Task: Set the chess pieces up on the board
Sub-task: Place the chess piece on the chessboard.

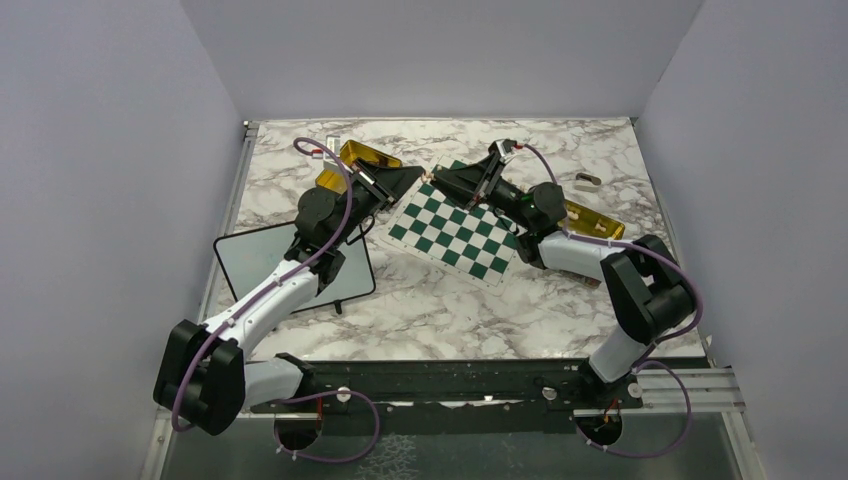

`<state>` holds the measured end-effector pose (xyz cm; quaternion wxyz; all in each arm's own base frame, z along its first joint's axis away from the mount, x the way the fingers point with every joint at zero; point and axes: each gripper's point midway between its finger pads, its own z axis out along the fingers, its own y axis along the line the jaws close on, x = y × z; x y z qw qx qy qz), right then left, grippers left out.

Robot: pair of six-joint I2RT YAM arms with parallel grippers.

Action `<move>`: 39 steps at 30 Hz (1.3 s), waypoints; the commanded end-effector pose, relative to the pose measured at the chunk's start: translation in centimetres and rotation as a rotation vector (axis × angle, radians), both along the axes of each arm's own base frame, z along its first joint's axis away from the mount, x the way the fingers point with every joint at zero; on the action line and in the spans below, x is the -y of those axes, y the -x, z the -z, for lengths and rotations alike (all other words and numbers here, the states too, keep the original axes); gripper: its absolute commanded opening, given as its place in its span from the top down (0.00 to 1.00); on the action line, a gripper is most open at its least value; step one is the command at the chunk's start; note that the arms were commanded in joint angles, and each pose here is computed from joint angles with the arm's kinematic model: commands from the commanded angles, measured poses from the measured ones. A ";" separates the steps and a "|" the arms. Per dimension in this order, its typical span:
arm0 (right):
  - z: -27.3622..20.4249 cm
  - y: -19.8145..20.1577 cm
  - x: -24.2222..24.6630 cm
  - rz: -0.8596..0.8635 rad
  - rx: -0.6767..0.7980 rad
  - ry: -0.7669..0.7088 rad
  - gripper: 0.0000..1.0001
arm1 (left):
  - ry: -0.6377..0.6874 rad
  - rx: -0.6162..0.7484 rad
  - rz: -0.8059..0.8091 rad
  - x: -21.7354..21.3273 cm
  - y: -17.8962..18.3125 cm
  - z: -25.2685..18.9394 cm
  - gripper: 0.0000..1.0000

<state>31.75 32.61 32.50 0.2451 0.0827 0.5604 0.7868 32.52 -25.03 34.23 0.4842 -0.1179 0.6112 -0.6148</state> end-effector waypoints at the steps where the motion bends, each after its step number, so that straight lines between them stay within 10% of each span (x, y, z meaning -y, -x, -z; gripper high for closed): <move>1: -1.6 0.1 0.0 0.005 0.046 -0.049 0.63 | 0.013 0.012 0.027 0.3 0.5 0.1 1.00; 23: 0.1 -0.1 0.2 0.045 0.038 -0.005 0.84 | -0.040 0.034 0.001 -0.1 0.7 1.5 1.00; 39: 5.0 -5.2 4.4 0.392 0.139 0.543 0.86 | -0.343 0.121 -0.037 -1.6 1.8 5.0 1.00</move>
